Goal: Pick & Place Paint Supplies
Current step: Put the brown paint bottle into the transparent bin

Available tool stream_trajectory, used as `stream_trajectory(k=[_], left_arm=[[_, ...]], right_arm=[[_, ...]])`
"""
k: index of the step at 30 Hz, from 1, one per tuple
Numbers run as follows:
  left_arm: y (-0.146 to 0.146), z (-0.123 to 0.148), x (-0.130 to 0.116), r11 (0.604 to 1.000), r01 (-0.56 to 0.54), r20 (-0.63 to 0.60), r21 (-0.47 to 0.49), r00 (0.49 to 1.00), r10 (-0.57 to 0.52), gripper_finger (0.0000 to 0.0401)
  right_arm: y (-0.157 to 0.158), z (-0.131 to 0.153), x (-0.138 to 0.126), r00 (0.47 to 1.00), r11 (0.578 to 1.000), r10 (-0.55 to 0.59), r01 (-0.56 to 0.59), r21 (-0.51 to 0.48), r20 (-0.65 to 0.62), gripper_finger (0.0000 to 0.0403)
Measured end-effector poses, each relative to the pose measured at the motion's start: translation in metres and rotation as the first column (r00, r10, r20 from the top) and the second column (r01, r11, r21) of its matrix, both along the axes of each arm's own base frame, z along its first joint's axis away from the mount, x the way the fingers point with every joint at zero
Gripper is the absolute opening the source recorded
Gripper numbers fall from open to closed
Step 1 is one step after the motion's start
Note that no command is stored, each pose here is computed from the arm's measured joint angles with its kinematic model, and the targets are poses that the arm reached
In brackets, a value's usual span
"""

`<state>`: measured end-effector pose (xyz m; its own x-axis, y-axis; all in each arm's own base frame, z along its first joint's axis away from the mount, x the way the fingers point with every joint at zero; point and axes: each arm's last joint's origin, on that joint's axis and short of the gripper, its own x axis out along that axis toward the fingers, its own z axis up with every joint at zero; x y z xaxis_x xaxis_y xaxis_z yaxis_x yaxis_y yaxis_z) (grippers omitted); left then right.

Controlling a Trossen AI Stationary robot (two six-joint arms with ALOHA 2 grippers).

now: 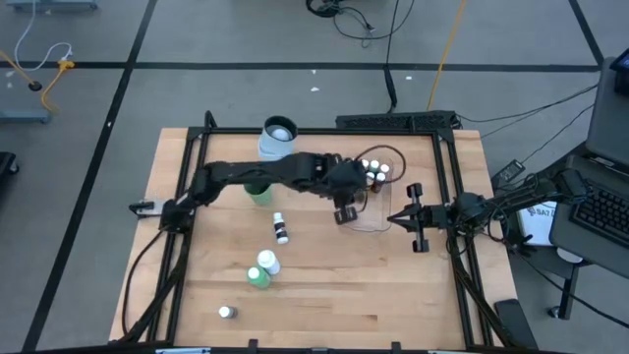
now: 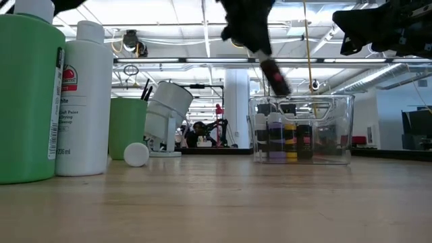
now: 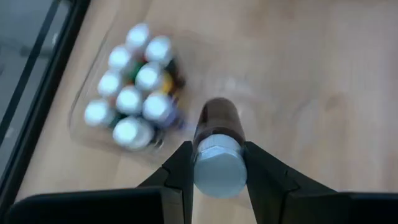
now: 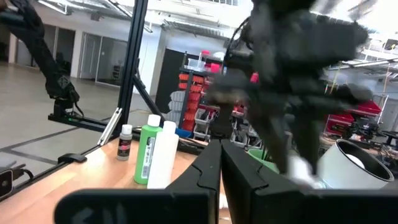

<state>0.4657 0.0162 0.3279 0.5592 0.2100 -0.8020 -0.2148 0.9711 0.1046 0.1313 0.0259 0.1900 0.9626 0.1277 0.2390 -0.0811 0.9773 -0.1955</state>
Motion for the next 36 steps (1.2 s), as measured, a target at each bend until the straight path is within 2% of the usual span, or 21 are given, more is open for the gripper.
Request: stream_trajectory(k=[4, 11, 21, 31, 33, 36], left_arm=[[0.020, -0.020, 0.009, 0.998, -0.054, -0.043, 0.010, 0.998, 0.054, 0.0099], [0.025, -0.027, 0.010, 0.999, -0.033, -0.084, 0.001, 0.996, 0.033, 0.0099], [0.042, -0.072, 0.025, 0.998, -0.052, -0.187, 0.022, 0.981, 0.055, 0.0099], [0.065, -0.092, 0.028, 0.993, -0.115, -0.215, -0.002, 0.970, 0.112, 0.0099], [0.068, -0.095, 0.029, 0.993, -0.116, -0.217, -0.015, 0.970, 0.110, 0.0109], [0.069, -0.099, 0.031, 0.993, -0.117, -0.218, -0.013, 0.970, 0.112, 0.0150]], right_arm=[[0.000, -0.001, 0.001, 1.000, 1.000, -0.002, 0.002, -0.005, -0.009, 0.0006], [0.000, 0.000, 0.001, 1.000, 1.000, -0.009, 0.009, -0.028, 0.001, 0.0006], [0.000, -0.001, 0.001, 1.000, 1.000, -0.009, 0.009, -0.027, -0.001, 0.0006], [0.000, -0.001, 0.001, 1.000, 1.000, -0.009, 0.009, -0.029, -0.001, 0.0006], [0.000, -0.001, 0.001, 1.000, 1.000, -0.009, 0.009, -0.029, -0.001, 0.0006], [0.000, -0.001, 0.001, 1.000, 1.000, -0.009, 0.009, -0.029, -0.001, 0.0006]])
